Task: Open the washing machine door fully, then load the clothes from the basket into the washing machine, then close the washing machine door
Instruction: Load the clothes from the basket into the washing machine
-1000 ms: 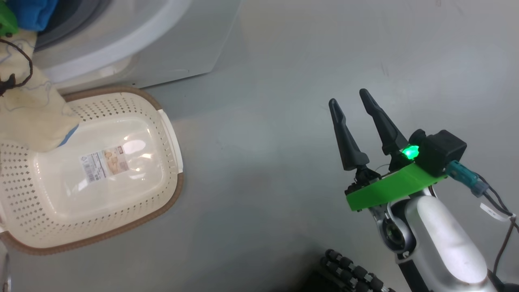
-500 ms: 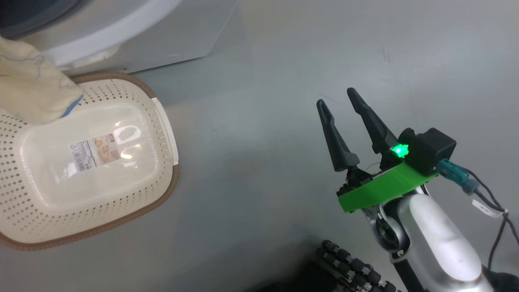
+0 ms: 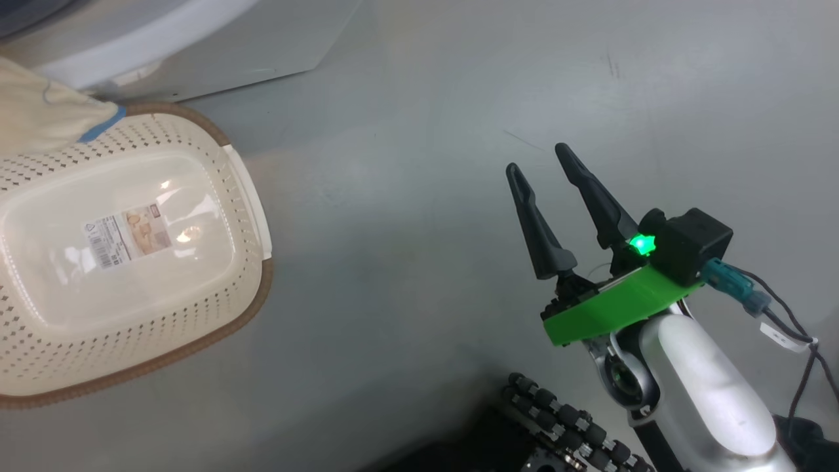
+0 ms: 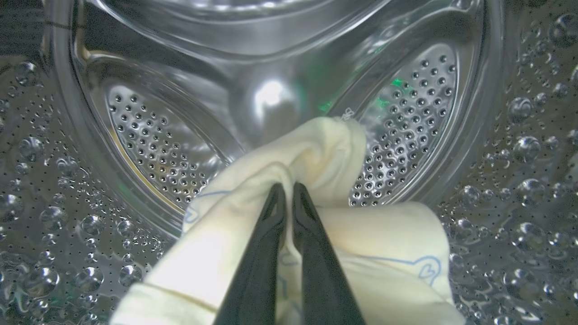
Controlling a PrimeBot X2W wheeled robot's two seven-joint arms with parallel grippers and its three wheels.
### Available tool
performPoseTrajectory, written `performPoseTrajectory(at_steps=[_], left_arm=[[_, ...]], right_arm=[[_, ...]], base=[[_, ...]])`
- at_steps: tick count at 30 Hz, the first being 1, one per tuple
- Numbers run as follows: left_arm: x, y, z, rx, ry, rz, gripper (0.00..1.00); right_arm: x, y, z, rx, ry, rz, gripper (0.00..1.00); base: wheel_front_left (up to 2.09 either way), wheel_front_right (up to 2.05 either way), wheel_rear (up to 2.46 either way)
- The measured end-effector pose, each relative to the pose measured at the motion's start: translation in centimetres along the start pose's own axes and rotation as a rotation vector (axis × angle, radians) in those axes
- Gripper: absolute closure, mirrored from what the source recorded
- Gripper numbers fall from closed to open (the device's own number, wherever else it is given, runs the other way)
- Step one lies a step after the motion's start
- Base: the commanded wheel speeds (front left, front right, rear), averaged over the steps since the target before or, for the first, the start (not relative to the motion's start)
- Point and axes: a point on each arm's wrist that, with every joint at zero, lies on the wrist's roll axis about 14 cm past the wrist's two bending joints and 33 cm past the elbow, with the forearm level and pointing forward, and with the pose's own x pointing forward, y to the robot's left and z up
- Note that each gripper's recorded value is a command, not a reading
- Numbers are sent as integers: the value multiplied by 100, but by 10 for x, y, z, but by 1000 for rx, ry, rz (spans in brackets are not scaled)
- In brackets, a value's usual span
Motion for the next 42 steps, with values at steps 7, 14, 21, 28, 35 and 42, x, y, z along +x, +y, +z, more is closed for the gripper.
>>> performPoseTrajectory(at_steps=[7, 14, 21, 28, 35, 42], left_arm=[[-2, 2, -14, 6, 31, 13, 100], [-12, 1, -42, 31, 180, 0, 91], [-20, -3, -54, 42, 279, -14, 0], [-23, -5, -51, 60, 312, -15, 0], [-31, -2, -38, 47, 321, 25, 0], [-37, -9, -24, 0, 297, 36, 0]], right_arm=[[3, 1, 0, -1, -1, 7, 0], [4, 5, 6, 4, -19, 18, 0], [4, 8, 10, 7, -28, 26, 0], [4, 12, 14, 11, -41, 37, 0], [7, 21, 20, 22, -61, 66, 0], [11, 26, 25, 19, -80, 83, 0]], base=[[0, 0, 0], [0, 0, 0], [0, 0, 0], [0, 0, 0], [0, 0, 0], [0, 0, 0]])
